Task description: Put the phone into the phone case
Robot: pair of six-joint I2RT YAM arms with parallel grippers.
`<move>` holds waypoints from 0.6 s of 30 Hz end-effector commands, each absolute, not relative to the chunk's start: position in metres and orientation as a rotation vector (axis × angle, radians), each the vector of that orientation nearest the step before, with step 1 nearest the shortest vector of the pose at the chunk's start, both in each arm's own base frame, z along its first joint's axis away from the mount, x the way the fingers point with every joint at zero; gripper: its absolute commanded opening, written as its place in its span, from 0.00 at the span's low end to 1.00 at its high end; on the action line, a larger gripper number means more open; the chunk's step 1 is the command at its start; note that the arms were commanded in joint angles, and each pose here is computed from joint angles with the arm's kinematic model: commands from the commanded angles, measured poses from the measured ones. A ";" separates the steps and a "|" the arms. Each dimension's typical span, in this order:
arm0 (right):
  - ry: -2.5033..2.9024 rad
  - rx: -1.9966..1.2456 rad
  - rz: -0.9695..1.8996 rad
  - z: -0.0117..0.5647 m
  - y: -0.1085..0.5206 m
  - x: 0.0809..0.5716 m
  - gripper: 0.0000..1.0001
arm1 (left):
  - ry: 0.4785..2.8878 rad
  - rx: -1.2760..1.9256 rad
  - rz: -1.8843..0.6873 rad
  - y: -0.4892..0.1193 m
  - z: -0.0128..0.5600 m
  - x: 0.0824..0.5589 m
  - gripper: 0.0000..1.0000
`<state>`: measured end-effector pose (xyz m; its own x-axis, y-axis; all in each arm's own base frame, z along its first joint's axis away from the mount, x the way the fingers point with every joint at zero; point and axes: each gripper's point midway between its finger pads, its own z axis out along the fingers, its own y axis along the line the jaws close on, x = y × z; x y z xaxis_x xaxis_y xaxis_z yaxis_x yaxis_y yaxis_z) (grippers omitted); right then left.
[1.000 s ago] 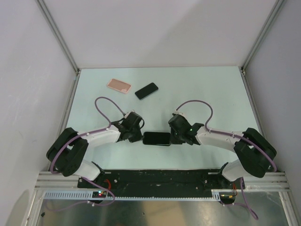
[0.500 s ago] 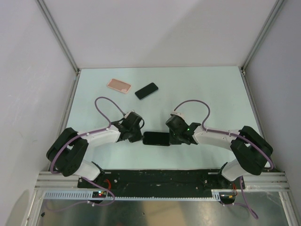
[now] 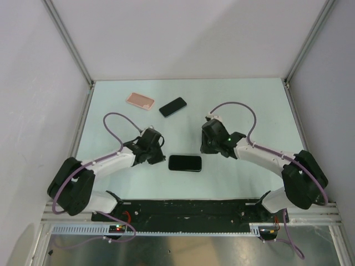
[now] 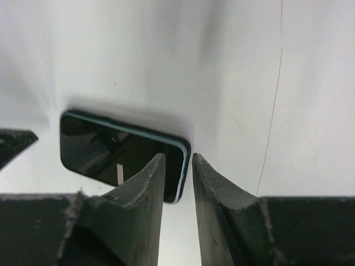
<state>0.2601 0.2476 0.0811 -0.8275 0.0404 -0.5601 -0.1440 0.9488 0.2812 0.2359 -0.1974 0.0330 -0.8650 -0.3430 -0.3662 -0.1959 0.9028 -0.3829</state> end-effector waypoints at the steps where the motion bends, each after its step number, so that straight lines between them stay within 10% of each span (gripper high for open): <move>1: 2.419 -0.122 0.418 0.103 0.256 0.301 0.32 | 2.592 -0.357 -0.479 -0.191 0.049 0.234 0.11; 18: 2.597 -0.264 0.291 0.034 0.267 0.314 0.25 | 2.750 -0.222 -0.543 -0.235 0.030 0.184 0.04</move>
